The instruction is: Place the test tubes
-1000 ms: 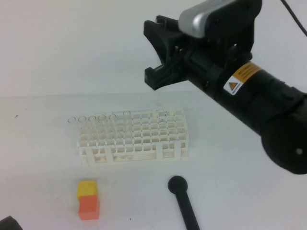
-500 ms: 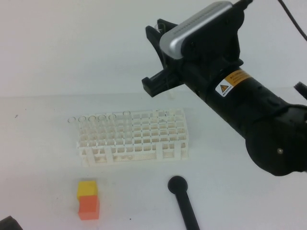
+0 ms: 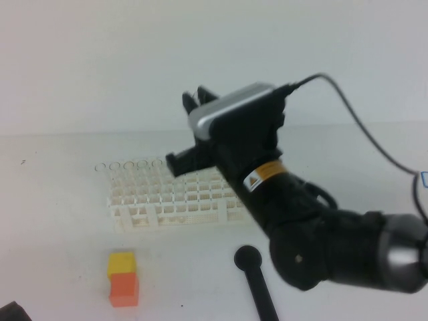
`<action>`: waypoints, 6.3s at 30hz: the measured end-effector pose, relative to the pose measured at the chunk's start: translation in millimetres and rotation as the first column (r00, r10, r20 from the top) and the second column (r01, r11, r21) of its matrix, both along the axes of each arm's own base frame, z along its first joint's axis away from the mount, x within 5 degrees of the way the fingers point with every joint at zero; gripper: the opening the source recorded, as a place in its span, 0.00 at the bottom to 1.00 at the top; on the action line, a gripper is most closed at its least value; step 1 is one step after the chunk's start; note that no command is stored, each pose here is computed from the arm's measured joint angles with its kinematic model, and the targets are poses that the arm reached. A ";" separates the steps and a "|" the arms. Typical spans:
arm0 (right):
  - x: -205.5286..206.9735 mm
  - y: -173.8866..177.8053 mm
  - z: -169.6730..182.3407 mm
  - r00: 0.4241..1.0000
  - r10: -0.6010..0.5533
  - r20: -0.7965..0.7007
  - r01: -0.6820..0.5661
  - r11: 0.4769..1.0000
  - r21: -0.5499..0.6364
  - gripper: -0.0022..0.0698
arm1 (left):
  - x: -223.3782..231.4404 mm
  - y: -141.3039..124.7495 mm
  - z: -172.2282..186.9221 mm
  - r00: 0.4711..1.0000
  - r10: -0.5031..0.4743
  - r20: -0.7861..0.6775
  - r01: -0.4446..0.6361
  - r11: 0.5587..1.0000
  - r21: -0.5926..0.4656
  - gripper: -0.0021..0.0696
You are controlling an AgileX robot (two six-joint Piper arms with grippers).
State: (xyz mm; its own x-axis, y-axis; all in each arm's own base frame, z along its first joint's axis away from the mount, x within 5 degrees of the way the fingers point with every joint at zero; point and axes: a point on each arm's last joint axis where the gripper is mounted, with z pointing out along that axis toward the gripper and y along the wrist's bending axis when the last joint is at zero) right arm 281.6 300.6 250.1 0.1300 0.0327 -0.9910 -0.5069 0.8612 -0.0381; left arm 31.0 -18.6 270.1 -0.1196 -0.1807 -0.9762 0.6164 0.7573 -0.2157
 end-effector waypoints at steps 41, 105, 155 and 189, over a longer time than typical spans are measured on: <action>16.9 40.9 -26.2 0.998 0.001 0.058 0.000 1.000 -0.028 0.20 | 4.2 10.5 0.0 0.952 0.308 0.001 -0.308 0.952 0.001 0.03; 24.1 46.2 -117.0 0.989 -0.122 -0.083 0.118 0.992 -0.050 0.20 | 22.2 14.1 -87.9 0.819 0.569 -0.072 -0.517 0.787 0.337 0.03; -67.2 -41.8 176.1 0.901 0.293 0.319 -0.121 0.877 -0.465 0.03 | 21.7 11.0 -88.5 0.843 0.521 -0.131 -0.474 0.837 0.275 0.03; -229.0 -290.0 8.5 0.917 -0.374 0.139 0.398 0.876 -0.272 0.03 | 21.7 11.0 -88.4 0.845 0.520 -0.129 -0.473 0.837 0.276 0.03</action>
State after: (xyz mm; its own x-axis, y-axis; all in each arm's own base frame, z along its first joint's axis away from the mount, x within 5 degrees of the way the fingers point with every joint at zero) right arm 52.6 10.6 258.7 0.1528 -0.3217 -0.9344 -0.1212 0.9323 -0.3408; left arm 52.7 -7.7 181.8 -0.2612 -0.0457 -0.9642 0.1082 0.9912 -0.0763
